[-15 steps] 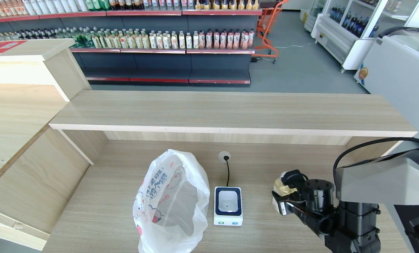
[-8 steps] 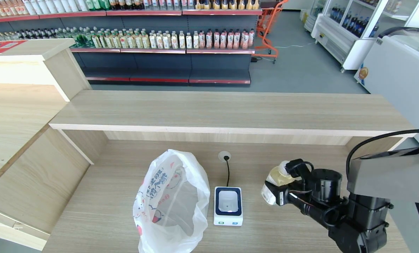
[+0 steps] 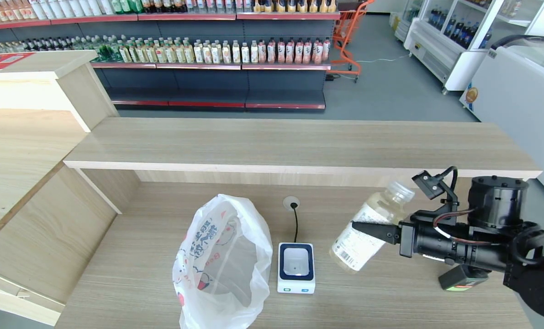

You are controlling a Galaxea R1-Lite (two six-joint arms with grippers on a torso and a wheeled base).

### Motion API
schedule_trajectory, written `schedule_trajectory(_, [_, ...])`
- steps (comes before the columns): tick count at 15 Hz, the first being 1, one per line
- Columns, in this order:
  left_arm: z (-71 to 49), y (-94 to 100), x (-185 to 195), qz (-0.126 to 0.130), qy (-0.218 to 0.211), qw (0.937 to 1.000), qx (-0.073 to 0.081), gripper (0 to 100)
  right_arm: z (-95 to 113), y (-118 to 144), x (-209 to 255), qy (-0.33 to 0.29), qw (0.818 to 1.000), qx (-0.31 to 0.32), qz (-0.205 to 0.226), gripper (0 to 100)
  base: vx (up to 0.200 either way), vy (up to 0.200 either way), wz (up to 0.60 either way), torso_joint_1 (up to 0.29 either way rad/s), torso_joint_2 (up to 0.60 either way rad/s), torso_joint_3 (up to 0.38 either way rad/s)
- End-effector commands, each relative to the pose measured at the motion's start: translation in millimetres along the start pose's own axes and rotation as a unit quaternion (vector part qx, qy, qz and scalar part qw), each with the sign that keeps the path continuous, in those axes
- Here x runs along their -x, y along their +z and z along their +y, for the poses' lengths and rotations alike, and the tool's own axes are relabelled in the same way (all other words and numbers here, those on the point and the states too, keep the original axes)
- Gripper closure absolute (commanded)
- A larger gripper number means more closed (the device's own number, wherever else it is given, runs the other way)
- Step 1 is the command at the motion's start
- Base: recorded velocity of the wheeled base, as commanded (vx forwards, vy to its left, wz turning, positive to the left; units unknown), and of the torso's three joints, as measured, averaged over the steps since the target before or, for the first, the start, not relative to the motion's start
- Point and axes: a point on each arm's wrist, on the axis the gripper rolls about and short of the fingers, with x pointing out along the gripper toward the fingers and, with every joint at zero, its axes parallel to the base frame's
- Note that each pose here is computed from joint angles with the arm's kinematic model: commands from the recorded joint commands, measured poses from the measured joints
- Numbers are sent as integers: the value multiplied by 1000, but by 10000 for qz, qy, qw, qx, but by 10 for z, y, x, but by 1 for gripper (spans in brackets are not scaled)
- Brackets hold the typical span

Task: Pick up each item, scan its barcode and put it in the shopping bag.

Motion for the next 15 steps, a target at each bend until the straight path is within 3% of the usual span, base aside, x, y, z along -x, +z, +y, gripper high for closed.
schedule_trajectory(1, [0,0,0,-3,3,10000,-1,0,330,207,261,411,9985,233,-262,100,0,0,0,0,0,0])
schedule_trajectory(7, [0,0,0,-3,3,10000,-1,0,707,152,220,1136,9935,72,-57,100,0,0,0,0,0,0])
schedule_trajectory(15, [0,0,0,-3,11,10000,7,0,779,47,197,1287,9915,54,165,100,0,0,0,0,0,0])
